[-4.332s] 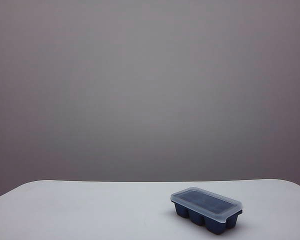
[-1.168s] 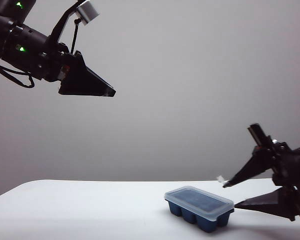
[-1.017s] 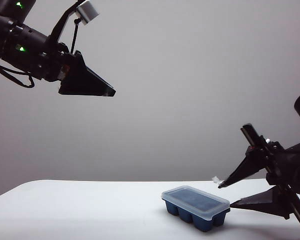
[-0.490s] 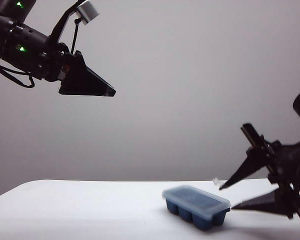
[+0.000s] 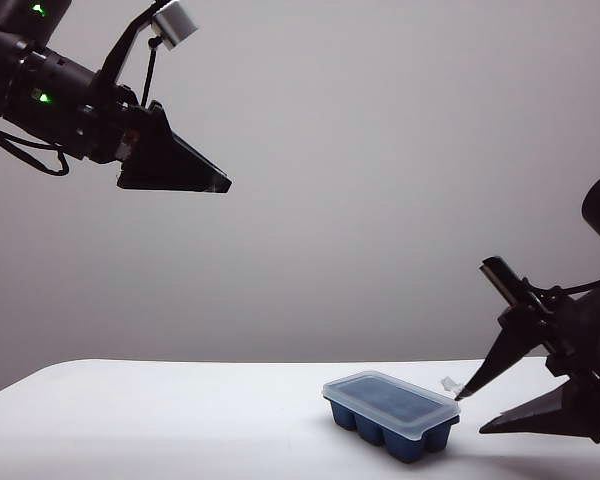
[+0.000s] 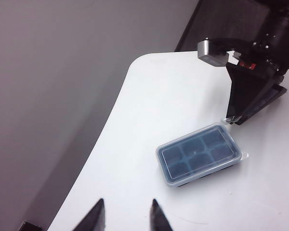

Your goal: Pick up the ice cube tray, remove its lid, and then place both the tray and the lid back on the table.

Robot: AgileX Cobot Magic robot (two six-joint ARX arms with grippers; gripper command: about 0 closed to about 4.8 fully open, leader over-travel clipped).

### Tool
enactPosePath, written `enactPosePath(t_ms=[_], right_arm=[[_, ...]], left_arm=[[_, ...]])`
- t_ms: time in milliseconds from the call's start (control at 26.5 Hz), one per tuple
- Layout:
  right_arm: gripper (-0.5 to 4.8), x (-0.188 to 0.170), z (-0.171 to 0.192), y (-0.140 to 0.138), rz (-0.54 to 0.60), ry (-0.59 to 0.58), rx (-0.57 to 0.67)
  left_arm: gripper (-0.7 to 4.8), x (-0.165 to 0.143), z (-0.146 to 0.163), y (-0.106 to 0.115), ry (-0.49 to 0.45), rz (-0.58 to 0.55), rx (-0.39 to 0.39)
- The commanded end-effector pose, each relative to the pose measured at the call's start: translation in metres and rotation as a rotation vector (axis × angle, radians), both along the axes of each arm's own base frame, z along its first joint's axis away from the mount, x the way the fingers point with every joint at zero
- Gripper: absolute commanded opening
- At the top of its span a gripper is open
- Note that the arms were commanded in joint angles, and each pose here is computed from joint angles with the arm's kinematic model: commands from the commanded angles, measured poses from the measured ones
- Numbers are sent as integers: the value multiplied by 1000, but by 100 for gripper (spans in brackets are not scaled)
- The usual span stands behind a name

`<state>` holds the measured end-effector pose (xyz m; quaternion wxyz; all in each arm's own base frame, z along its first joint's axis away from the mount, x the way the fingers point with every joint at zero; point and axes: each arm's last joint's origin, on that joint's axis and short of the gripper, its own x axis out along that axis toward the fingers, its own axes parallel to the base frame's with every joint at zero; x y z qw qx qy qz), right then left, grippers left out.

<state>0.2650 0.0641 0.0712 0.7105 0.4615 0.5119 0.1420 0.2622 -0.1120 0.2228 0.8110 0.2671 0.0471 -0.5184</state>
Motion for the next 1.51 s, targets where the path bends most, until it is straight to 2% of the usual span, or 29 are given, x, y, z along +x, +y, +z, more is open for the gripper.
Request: enactPosePath(t_ms=[38,339,565,980,1017,1055,1206,1469,1507], right_arm=[[148,3,3,3,4,-21,2],[149,10,6,17,18,-35,-30],[149,10,3,18,21,-17,-64],[147,17,2,29,34,-10,-54],[140,17,1,29,32,-1,-53],[84,17,-1,30,32,6,-53],[-3,18,-1,30,31,4,-53],[-5,22,4,32,53,-35,-16],[-5,23,7,33,76,-43,42]], left_arm=[[121,0,3,0,-16,-8,-7],[121,0,3,0,-14,-8,-7],[121,0,3,0,-11,-8,-6],[121,0,3,0,-15,-8,-7],[121,0,3,0,-14,-8,-8],[121,0,3,0,-14,-8,-7],[121,0,3,0,-14,-8,-7],[123,0,2,-1,-13,-9,-7],[157,0,3,-1,-14,-14,-8]])
